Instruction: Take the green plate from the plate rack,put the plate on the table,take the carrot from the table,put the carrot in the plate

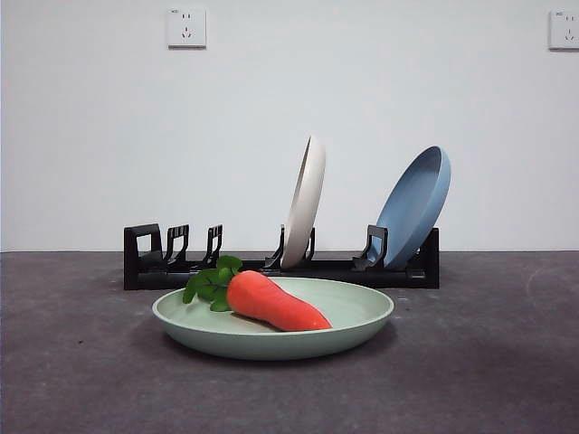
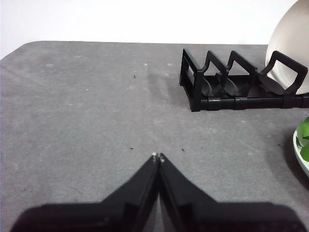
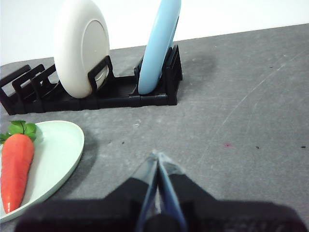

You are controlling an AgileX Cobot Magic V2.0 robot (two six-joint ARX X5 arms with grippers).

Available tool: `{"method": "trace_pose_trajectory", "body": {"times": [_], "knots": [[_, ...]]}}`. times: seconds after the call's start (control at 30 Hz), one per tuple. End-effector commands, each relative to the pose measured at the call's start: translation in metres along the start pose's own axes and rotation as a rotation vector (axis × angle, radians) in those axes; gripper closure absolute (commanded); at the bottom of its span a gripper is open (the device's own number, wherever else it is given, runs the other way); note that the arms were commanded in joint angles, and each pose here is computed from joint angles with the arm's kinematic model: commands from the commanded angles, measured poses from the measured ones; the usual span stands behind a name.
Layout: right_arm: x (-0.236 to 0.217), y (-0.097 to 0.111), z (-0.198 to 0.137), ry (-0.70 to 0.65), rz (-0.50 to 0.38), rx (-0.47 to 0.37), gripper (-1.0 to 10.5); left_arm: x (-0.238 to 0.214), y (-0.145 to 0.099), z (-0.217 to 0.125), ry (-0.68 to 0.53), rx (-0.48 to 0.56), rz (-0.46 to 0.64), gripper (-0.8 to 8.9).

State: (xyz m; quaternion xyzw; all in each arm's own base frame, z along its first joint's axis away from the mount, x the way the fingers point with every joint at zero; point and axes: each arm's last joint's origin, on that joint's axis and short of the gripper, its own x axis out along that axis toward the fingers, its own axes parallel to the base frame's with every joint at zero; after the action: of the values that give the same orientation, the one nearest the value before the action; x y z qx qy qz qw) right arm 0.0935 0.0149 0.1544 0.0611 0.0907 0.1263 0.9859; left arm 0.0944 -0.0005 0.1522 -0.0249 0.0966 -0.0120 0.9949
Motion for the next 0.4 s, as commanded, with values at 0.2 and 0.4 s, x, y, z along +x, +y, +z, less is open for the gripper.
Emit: {"method": "trace_pose_trajectory", "body": {"times": [0.2,0.4], "knots": [[0.0014,-0.0009,-0.0046,0.01,-0.006,0.012,9.5,0.0012,0.0006,-0.0038,0.008,-0.008,0.007,8.17],[0.0014,-0.0009,-0.0046,0.009,-0.006,0.012,9.5,0.0012,-0.0009,-0.0039,0.009,-0.005,-0.009,8.17]]}}
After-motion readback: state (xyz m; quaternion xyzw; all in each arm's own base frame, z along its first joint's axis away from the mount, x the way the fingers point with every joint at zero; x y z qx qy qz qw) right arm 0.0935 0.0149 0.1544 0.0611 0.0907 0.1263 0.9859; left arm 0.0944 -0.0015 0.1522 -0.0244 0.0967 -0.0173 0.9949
